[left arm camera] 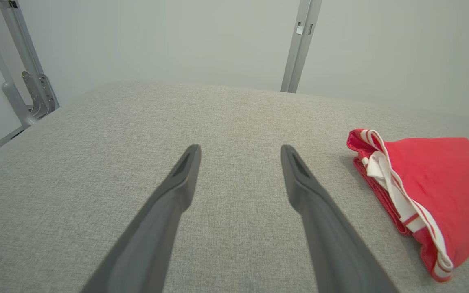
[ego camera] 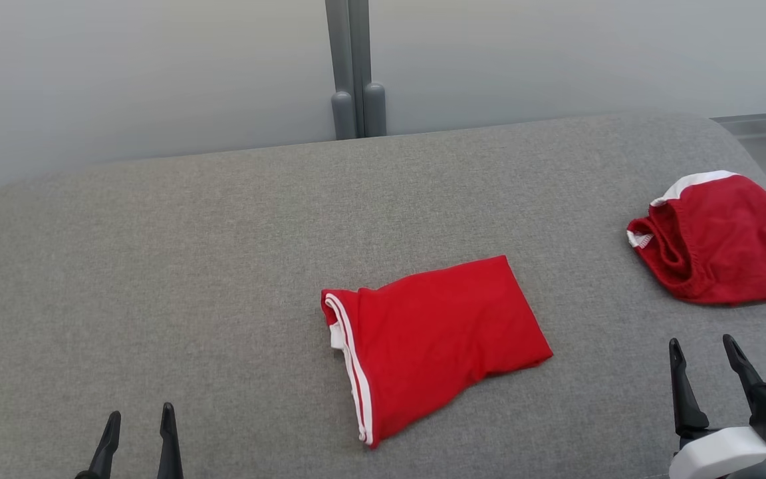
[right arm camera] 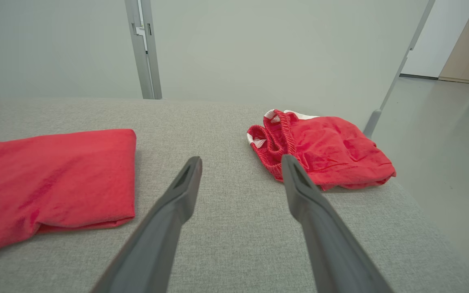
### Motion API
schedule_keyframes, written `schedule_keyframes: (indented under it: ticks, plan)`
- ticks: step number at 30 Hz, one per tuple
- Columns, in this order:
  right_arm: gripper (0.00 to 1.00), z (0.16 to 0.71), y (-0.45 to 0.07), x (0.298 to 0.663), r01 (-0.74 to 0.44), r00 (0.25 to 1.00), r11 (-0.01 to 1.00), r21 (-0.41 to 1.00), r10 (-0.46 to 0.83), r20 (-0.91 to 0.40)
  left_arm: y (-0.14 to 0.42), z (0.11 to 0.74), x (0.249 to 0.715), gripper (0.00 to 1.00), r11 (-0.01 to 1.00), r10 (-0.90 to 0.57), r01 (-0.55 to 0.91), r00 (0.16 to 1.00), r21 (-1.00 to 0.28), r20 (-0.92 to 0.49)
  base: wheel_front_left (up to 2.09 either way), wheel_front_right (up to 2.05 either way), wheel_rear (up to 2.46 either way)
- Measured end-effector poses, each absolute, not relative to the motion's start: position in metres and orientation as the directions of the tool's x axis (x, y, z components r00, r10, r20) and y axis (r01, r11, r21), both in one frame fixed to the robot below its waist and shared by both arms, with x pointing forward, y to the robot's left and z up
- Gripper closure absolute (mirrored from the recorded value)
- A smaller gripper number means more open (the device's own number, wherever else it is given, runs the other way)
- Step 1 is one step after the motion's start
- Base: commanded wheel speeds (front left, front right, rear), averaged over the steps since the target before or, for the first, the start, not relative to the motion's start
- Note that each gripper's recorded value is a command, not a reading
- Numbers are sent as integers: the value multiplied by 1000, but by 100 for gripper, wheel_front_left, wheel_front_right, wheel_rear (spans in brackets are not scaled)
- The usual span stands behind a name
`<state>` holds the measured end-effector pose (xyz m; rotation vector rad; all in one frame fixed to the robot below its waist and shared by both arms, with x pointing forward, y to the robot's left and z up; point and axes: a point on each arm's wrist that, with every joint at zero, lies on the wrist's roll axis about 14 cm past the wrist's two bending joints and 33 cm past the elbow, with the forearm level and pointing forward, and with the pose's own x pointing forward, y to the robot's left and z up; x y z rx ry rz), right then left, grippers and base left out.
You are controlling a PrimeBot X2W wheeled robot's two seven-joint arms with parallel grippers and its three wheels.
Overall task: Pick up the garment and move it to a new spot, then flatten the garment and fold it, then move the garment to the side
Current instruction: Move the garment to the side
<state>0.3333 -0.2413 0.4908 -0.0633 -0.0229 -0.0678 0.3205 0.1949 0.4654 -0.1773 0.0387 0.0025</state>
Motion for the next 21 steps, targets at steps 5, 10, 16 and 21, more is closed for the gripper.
schedule_keyframes:
  ticks: [5,10,16,21]
  plan:
    - [0,486,-234,337,58,998,998,-12,-58,13,195,465,320,0,984,-1,-6,999,-176,-41,0,0,0]
    - [0,493,-199,373,-72,994,995,74,78,-71,189,463,321,0,983,-18,9,999,-182,-47,0,0,0]
    - [0,512,-184,416,-234,927,972,-15,218,-304,177,454,325,0,981,-52,37,996,-189,-78,0,0,0]
    - [0,483,-141,429,-349,801,933,85,343,-491,168,452,336,0,979,-76,59,994,-196,-84,0,0,0]
